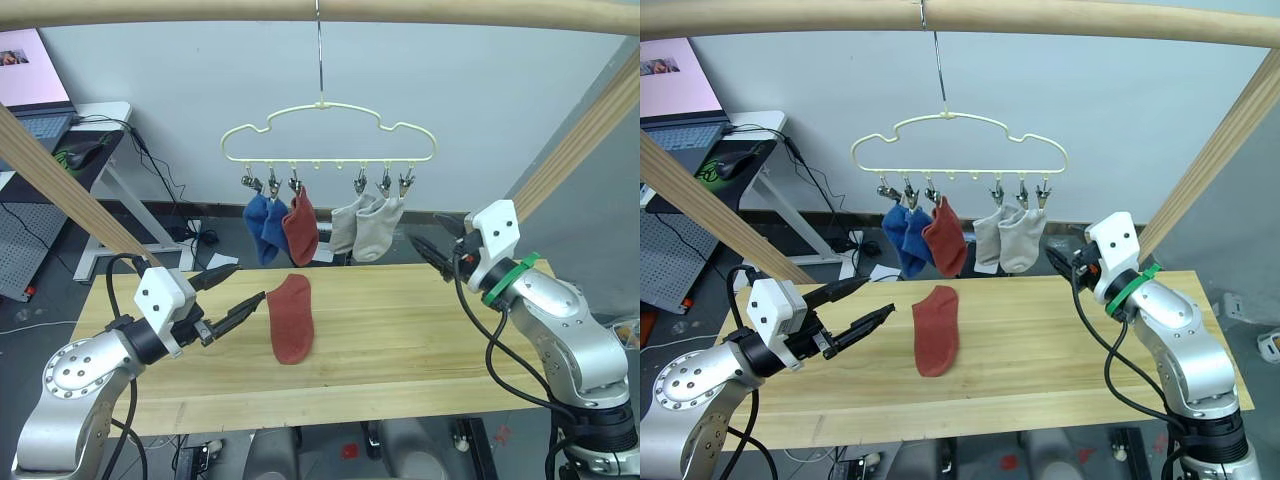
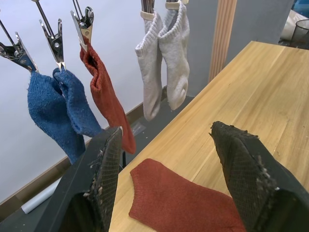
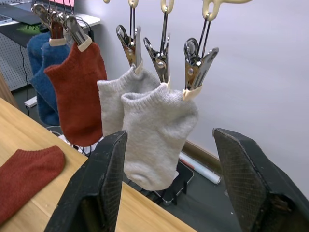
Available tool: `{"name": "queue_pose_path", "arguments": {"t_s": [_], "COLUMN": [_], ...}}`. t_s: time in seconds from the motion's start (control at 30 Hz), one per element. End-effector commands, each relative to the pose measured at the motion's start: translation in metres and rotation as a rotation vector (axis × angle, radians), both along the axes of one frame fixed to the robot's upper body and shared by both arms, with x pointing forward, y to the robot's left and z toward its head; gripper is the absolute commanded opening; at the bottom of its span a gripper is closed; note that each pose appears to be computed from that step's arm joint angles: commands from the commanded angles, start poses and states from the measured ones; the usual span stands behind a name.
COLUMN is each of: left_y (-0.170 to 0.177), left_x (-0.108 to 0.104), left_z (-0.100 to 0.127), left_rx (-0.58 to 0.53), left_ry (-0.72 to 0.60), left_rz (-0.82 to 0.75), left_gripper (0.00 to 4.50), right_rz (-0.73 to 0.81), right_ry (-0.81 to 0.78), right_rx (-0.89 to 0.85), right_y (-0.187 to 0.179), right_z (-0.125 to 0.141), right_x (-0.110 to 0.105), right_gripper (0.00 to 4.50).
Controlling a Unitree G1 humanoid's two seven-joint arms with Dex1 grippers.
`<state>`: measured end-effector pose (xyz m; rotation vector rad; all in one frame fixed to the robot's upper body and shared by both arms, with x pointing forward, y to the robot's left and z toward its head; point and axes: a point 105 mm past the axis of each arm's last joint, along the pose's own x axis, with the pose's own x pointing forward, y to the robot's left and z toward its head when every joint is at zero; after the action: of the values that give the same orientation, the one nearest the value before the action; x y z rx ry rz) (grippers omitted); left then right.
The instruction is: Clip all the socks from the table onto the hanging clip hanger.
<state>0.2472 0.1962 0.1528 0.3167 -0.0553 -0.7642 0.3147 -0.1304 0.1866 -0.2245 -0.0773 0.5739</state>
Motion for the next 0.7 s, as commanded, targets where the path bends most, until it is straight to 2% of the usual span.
{"name": "queue_pose_path", "arguments": {"t_s": [0.03,0.27,0.5,0.53,0.7], "left_y": [-0.006,-0.009,-0.023,-0.026,-0.033], "left_x": [-0.002,0.0,0.002,0.002,0.006], "left_z": [0.01,0.014,0.027,0.029,0.034], "left_rx": [-0.001,-0.007,-0.056,-0.062,-0.072], "left_ry": [-0.04,-0.05,-0.089,-0.092,-0.108], "left_rz": [-0.036,-0.046,-0.098,-0.105,-0.125], "left_gripper": [3.16,3.16,3.16,3.16,3.16], "right_rz": [-0.014,-0.049,-0.042,-0.041,-0.04], "right_ry": [-0.04,-0.048,-0.053,-0.053,-0.056], "right_rx": [0.0,0.013,0.037,0.037,0.042], "right_y": [0.001,-0.001,0.005,0.006,0.009], "right_z": [0.009,0.01,0.012,0.012,0.013], "right_x": [0.001,0.007,0.008,0.008,0.009], "right_gripper": [2.89,2.89,2.89,2.51,2.51]}}
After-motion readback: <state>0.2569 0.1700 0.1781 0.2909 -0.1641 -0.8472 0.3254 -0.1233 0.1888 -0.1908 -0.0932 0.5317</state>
